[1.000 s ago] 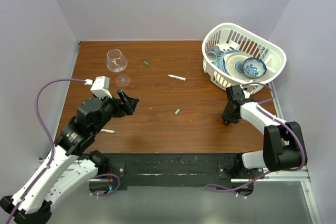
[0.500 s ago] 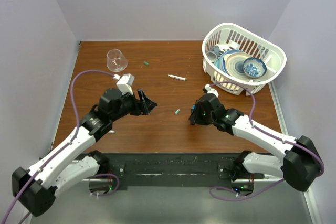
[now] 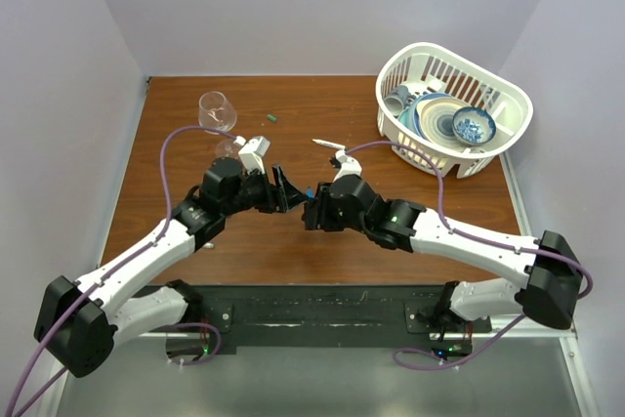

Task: Insert the pens into the pen caps

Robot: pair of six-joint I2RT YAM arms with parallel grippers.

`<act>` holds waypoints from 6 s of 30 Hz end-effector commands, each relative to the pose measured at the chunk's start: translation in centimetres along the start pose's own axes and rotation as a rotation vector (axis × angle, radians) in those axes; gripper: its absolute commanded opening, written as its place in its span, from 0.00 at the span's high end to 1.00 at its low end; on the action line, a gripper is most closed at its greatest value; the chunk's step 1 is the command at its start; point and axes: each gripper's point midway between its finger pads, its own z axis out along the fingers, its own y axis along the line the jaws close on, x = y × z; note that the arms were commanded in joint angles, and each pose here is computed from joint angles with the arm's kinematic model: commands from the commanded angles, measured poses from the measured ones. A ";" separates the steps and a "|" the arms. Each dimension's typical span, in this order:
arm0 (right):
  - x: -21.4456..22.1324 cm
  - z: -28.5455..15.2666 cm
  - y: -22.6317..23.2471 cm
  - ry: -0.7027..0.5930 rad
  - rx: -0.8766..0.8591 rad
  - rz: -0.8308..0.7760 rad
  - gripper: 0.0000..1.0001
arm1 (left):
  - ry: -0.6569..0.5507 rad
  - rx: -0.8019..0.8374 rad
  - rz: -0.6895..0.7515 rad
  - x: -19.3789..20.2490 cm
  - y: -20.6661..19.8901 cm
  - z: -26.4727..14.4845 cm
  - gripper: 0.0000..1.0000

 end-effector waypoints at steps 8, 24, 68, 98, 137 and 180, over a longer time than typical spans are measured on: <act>-2.4 -0.8 3.9 -0.106 -0.079 0.006 0.79 | -0.019 0.030 -0.047 -0.2 -0.2 0.8 0.36; -2.2 -2.5 6.4 -0.101 -0.248 -0.070 0.53 | 0.013 0.220 -0.049 0.2 -3.7 -0.1 1.00; -2.5 -11.9 12.3 -0.119 -0.821 0.054 0.67 | -0.185 0.802 0.033 -4.5 -14.9 -10.4 1.00; -5.8 -14.7 2.5 -0.349 -0.381 0.024 1.00 | -0.105 -0.683 -0.060 -6.8 12.7 -9.3 1.00; -7.5 -17.1 1.0 -0.447 -0.341 -0.027 1.00 | 0.014 -1.006 -0.433 3.1 27.8 -8.6 1.00; -7.7 -17.6 -1.4 -0.475 -0.240 -0.036 1.00 | 0.299 -0.771 0.038 1.2 23.1 -5.4 0.33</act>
